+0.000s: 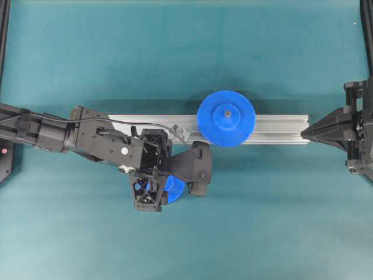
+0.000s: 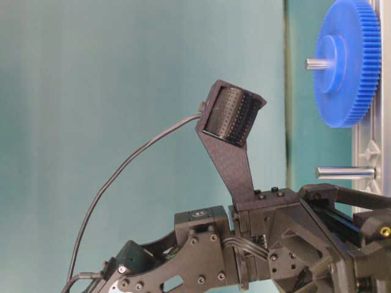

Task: Find the location of the shaft and insert the small gear.
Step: 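Lift the small blue gear and tilt it upright with the left gripper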

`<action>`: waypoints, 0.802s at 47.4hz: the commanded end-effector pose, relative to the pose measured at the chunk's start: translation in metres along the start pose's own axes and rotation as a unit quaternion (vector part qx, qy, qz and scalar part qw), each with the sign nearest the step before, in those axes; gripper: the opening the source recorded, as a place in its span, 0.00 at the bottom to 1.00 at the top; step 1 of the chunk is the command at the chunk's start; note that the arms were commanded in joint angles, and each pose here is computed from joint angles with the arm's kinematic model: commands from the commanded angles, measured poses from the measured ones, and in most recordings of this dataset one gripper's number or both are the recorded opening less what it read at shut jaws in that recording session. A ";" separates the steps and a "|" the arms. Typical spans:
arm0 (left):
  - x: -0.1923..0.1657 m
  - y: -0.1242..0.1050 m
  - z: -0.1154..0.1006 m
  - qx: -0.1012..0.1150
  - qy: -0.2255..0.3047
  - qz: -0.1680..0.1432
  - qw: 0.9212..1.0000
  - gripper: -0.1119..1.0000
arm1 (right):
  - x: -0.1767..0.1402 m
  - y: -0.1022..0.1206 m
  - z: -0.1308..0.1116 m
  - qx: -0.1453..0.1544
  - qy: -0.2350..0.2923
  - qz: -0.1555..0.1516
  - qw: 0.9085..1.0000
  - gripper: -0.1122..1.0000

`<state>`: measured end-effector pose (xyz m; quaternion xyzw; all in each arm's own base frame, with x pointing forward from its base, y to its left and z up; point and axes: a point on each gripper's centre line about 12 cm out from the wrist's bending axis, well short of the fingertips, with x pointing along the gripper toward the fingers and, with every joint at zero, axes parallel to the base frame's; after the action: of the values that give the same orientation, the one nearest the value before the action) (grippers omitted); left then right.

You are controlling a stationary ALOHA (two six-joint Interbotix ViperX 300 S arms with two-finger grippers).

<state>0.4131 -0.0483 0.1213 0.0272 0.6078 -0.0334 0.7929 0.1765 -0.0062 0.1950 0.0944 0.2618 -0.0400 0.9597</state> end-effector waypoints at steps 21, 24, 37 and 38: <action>-0.007 0.000 0.004 0.003 -0.006 0.001 1.000 0.73 | 0.001 0.000 0.003 0.005 -0.005 -0.001 1.000 0.13; -0.008 -0.002 0.004 0.005 -0.004 0.000 1.000 0.67 | 0.001 0.000 0.003 0.005 -0.005 -0.001 1.000 0.13; -0.013 -0.002 0.007 0.007 -0.009 0.000 1.000 0.67 | 0.001 0.000 0.002 0.004 -0.005 0.000 1.000 0.13; -0.014 -0.002 0.008 0.007 -0.011 0.000 1.000 0.67 | 0.001 0.000 0.003 0.005 -0.005 -0.001 1.000 0.13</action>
<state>0.4118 -0.0514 0.1223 0.0324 0.6143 -0.0377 0.7875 0.1759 -0.0065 0.1934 0.0946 0.2632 -0.0409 0.9592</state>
